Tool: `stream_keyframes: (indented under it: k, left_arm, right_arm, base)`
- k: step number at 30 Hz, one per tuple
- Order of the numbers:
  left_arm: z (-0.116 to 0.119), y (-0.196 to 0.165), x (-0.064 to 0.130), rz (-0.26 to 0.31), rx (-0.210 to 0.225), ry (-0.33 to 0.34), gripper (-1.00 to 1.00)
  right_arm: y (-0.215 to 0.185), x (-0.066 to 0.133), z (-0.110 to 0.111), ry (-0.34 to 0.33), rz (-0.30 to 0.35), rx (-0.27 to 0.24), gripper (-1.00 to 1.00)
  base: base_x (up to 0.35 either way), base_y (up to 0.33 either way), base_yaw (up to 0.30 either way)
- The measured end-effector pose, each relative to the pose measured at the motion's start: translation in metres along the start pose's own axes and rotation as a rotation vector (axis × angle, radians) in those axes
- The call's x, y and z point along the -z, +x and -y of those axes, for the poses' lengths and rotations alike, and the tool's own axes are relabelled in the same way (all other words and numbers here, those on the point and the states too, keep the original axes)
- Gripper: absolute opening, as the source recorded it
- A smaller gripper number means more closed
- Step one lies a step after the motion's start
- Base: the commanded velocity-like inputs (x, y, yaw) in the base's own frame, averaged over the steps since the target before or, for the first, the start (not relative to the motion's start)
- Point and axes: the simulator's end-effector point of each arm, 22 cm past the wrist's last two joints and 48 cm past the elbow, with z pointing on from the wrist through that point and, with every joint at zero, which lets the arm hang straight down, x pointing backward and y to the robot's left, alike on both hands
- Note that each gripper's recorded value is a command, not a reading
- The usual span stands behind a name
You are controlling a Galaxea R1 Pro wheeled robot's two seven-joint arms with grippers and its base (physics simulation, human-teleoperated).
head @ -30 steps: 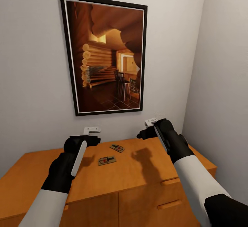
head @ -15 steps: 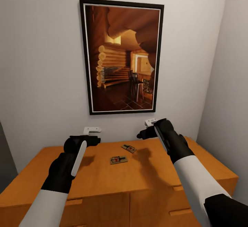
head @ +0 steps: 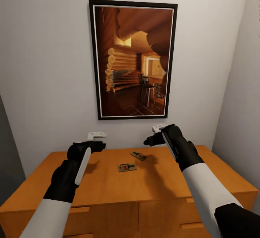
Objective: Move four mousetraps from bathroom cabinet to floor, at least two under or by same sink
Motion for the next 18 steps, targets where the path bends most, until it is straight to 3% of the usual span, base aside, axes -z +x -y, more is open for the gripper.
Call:
stream_keyframes:
  k: [18]
  left_arm:
    - [0.0013,0.0000,-0.0003,0.002,0.001,0.002,1.00]
  right_arm:
    - [0.0019,-0.0001,0.0063,0.015,-0.004,0.001,1.00]
  base:
    - [0.000,-0.250,0.001]
